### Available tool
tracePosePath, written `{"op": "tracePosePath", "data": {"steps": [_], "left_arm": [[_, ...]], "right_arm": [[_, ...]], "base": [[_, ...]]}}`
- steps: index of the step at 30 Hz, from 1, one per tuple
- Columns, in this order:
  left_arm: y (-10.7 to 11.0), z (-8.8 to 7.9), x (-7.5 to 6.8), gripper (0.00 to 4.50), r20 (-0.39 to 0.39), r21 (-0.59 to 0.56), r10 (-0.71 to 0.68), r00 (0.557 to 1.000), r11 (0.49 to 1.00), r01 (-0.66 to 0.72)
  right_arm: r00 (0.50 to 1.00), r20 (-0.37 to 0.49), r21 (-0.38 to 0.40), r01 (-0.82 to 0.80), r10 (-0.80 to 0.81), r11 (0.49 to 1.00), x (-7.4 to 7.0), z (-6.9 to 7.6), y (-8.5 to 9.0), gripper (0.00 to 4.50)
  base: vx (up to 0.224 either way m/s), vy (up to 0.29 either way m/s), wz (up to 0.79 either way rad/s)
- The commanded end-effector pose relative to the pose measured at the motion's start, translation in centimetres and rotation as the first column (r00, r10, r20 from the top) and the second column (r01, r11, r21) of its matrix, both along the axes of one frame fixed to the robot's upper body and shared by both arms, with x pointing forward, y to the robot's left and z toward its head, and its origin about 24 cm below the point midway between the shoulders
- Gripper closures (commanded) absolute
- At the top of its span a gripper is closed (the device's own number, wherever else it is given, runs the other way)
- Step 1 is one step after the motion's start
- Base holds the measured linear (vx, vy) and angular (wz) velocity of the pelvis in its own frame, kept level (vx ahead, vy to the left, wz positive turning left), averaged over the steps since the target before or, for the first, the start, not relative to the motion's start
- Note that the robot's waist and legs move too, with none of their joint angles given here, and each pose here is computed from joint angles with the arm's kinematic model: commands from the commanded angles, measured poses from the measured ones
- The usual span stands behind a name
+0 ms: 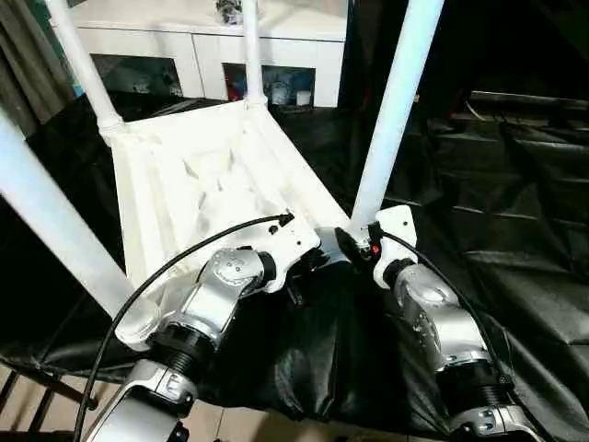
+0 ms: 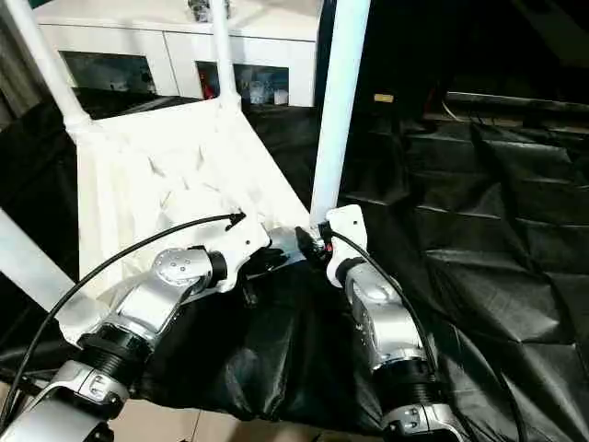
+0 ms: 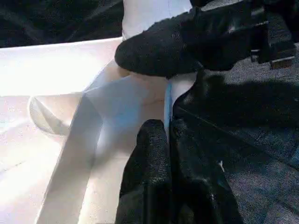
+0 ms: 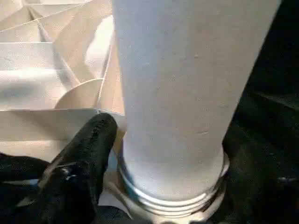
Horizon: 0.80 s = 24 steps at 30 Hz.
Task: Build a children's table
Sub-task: Rotate leg to tighten
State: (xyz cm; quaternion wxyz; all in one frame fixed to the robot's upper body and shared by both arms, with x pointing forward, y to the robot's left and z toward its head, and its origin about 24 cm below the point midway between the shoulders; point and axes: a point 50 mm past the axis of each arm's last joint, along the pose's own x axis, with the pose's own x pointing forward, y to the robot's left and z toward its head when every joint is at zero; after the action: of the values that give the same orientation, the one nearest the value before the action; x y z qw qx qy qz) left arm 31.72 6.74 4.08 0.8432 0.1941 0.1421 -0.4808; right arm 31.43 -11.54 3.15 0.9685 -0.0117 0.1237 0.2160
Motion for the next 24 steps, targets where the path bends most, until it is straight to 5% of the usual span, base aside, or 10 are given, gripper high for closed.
{"op": "tracePosePath", "data": {"steps": [1,6,10,16,17,24], "left_arm": [[-1.5,0.5,-0.8,4.50,0.015,-0.067,-0.100,0.995,0.993,0.101],[-0.3,0.6,-1.4,4.50,-0.006,-0.084,-0.188,0.982,0.979,0.187],[1.6,0.7,-1.6,4.50,-0.023,-0.078,-0.273,0.962,0.959,0.271],[2.9,0.7,-1.9,4.50,-0.058,-0.072,-0.326,0.943,0.944,0.322],[3.4,0.8,-1.9,4.50,-0.069,-0.066,-0.350,0.934,0.936,0.346],[4.5,0.8,-1.7,4.50,-0.098,-0.035,-0.388,0.916,0.922,0.387]], "right_arm": [[0.963,-0.021,0.002,-0.269,0.269,0.963,-1.4,-0.5,2.7,0.63],[0.927,-0.002,-0.058,-0.375,0.375,0.925,-1.7,-0.3,0.9,0.63],[0.826,-0.018,-0.100,-0.562,0.563,0.821,-2.4,0.4,-1.1,0.63],[0.725,-0.035,-0.054,-0.688,0.688,0.723,-3.1,1.1,-1.4,0.63],[0.677,-0.042,-0.041,-0.736,0.735,0.675,-3.4,1.3,-1.5,0.77],[0.567,-0.096,-0.042,-0.824,0.818,0.565,-3.9,1.2,-1.5,1.36]], "base": [[0.000,0.000,0.00],[0.000,0.000,0.00],[0.000,0.000,0.00],[0.000,0.000,0.00],[0.000,0.000,0.00],[0.000,0.000,0.00]]}}
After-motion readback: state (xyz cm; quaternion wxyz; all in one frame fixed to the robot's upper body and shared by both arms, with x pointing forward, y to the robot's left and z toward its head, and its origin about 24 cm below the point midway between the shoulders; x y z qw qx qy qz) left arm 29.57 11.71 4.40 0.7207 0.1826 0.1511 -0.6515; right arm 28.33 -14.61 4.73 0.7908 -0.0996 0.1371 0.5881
